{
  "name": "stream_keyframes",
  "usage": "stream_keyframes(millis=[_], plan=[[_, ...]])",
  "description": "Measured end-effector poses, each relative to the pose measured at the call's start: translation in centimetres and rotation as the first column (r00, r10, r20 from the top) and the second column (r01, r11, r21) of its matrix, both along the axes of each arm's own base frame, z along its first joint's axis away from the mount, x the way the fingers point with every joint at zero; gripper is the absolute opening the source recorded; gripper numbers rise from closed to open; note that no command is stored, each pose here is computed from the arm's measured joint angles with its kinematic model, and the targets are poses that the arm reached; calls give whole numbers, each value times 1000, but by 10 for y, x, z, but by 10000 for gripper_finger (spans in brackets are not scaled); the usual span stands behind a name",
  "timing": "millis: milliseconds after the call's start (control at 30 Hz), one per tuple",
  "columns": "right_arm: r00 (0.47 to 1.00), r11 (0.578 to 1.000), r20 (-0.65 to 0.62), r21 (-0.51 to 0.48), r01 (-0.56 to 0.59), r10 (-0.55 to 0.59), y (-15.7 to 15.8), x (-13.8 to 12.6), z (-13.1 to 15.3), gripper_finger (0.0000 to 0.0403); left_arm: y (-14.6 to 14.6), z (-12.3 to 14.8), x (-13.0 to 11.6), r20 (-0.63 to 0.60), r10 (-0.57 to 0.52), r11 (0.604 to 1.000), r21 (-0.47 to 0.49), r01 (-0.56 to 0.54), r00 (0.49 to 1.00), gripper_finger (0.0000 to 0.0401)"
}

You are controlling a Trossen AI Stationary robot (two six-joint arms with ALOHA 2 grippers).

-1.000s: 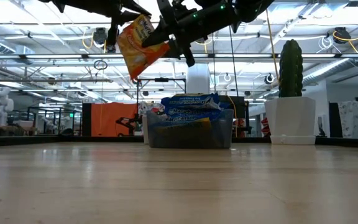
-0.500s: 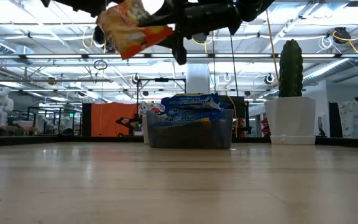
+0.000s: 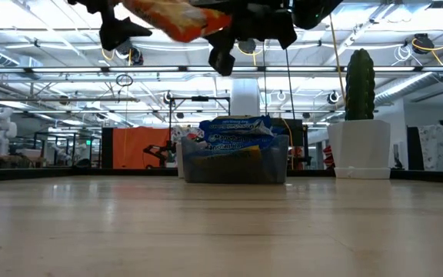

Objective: Sort Maruchan noodles
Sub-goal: Put the orange noodle pack into the orange bin

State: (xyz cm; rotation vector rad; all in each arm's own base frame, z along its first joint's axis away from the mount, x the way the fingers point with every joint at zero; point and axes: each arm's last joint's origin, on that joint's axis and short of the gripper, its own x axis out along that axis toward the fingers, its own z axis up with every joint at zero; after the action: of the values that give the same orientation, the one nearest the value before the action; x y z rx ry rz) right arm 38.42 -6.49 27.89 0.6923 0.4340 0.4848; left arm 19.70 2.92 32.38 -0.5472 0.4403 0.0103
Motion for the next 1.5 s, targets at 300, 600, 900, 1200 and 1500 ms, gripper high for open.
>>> stream_keyframes(millis=[300, 600, 900, 1200, 1500], plan=[[997, 997, -3, 18, -71, 71, -5, -3, -1, 124, -14, 7, 6, 56, 26, 985, -170, -16, 998, 328], [998, 998, -16, 23, -57, 57, -8, -4, -2, 124, -24, 4, 13, 45, 78, 990, -120, -72, 996, 329], [999, 1000, -35, 29, -7, 8, -10, -3, -2, 124, -29, -9, 47, 78, 67, 992, -114, -58, 995, 329], [998, 998, -64, 70, 7, -2, -9, -3, -2, 124, -26, -14, 55, 77, 56, 995, -92, -48, 995, 248], [995, 997, -73, 41, 67, -64, -10, -2, -3, 127, -22, -18, 52, 25, 52, 997, -61, -50, 998, 131]])
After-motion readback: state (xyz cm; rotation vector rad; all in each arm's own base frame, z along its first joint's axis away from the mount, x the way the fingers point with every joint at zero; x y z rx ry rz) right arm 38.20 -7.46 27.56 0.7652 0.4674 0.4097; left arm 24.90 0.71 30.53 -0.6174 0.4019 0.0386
